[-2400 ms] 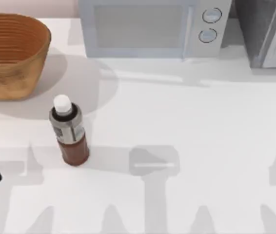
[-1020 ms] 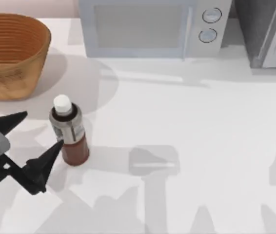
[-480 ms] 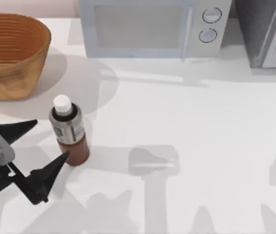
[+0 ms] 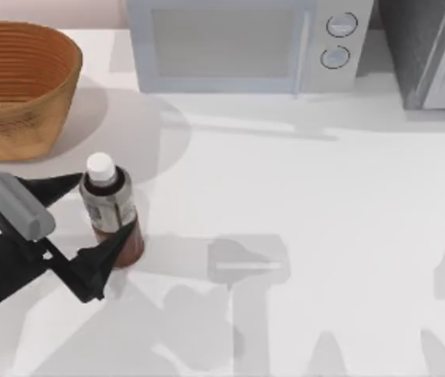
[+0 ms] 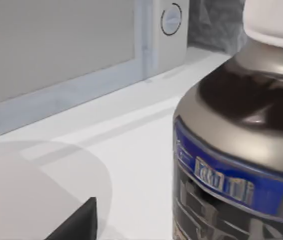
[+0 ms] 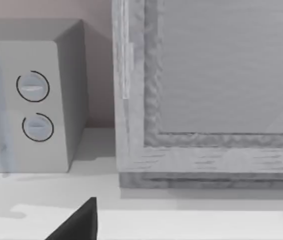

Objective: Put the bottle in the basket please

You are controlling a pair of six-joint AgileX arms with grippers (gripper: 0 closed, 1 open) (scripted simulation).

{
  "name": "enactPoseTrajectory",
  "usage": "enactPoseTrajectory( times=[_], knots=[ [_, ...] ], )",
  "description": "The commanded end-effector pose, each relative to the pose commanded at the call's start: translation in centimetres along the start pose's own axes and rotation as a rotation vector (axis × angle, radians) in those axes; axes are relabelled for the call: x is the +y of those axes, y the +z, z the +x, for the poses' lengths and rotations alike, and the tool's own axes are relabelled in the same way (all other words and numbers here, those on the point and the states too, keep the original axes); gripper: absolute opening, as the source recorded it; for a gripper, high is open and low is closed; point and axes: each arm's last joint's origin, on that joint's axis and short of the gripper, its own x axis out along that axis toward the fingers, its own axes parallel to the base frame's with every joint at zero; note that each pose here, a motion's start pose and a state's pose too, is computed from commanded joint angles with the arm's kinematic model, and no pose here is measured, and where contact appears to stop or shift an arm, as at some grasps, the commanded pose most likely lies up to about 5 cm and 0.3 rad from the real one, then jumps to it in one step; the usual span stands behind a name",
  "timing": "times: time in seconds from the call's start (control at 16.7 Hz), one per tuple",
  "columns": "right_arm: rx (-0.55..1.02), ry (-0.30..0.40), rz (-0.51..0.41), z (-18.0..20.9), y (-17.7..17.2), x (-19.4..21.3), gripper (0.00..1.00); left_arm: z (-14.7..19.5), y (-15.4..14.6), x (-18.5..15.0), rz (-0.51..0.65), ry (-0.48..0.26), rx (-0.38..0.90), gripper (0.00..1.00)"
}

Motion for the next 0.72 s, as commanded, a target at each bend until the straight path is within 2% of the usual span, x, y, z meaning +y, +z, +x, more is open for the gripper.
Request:
enactPoseTrajectory(
  times=[0.24, 0.48, 0.72],
  knots=[
    [0.000, 0.000, 0.000, 0.0, 0.0, 0.0, 1.00, 3.2, 0.0, -0.3, 0.000, 0.000, 0.000, 1.00],
    [0.000, 0.000, 0.000, 0.0, 0.0, 0.0, 1.00, 3.4, 0.0, -0.3, 0.000, 0.000, 0.000, 1.00],
    [0.000, 0.000, 0.000, 0.0, 0.0, 0.0, 1.00, 3.4, 0.0, -0.3, 0.000, 0.000, 0.000, 0.70]
  ],
)
